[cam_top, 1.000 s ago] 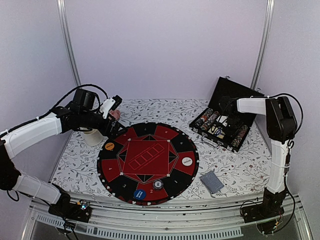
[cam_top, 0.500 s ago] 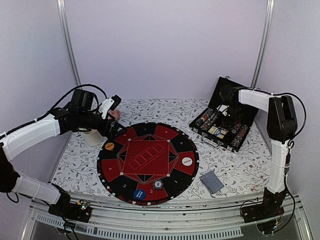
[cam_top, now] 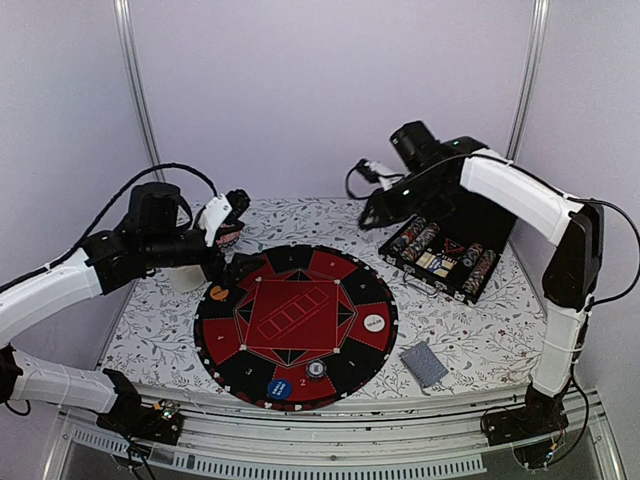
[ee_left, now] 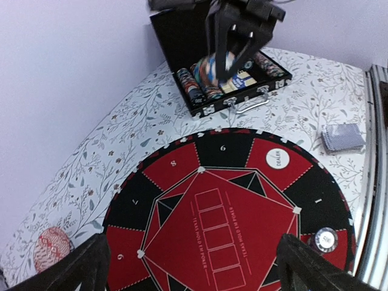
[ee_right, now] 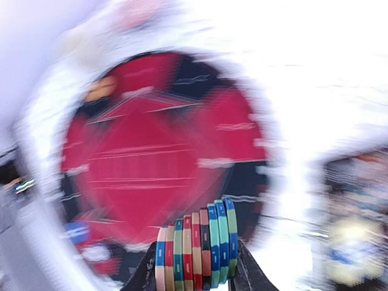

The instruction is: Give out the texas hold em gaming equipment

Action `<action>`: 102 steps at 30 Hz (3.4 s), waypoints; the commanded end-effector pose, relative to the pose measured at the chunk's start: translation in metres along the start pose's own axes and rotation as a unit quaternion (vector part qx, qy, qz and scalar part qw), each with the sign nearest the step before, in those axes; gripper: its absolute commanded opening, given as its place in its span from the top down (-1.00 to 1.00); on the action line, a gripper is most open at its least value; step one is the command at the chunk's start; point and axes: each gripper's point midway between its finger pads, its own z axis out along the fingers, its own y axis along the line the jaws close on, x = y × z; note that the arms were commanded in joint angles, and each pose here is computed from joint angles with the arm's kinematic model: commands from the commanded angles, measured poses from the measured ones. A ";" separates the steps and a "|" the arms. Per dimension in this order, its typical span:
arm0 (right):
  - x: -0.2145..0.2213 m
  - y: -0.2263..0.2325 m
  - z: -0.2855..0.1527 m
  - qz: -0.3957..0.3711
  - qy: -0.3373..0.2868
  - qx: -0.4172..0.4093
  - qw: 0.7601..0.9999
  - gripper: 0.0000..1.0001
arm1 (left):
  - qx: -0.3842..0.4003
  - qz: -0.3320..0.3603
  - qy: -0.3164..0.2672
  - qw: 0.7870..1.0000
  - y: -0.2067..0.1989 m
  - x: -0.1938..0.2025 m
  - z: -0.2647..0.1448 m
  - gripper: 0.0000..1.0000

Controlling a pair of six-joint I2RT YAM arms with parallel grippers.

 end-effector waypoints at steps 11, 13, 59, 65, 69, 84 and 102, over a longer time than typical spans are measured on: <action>0.036 0.190 0.069 0.079 0.062 -0.386 0.917 0.96 | -0.002 0.144 0.047 0.988 -0.065 0.017 0.055 -0.77; 0.039 0.190 0.071 0.085 0.065 -0.385 0.917 0.96 | -0.017 0.158 0.050 0.986 -0.065 0.016 0.061 -0.52; 0.055 0.191 0.098 0.103 0.088 -0.392 0.910 0.94 | -0.019 0.063 0.107 0.992 -0.047 0.058 0.099 1.00; 0.061 0.185 0.145 0.117 0.106 -0.386 0.909 0.94 | -0.060 -0.008 0.162 0.985 -0.030 0.121 0.103 1.00; 0.073 0.183 0.171 0.131 0.121 -0.400 0.899 0.88 | -0.057 -0.035 0.178 0.982 -0.035 0.151 0.112 1.00; 0.100 0.129 0.220 0.174 0.139 -0.303 0.927 0.25 | -0.031 -0.087 0.255 0.962 -0.048 0.209 0.151 1.00; 0.082 0.094 0.176 0.182 0.099 -0.276 0.939 -0.27 | -0.016 -0.112 0.288 0.951 -0.050 0.231 0.153 1.00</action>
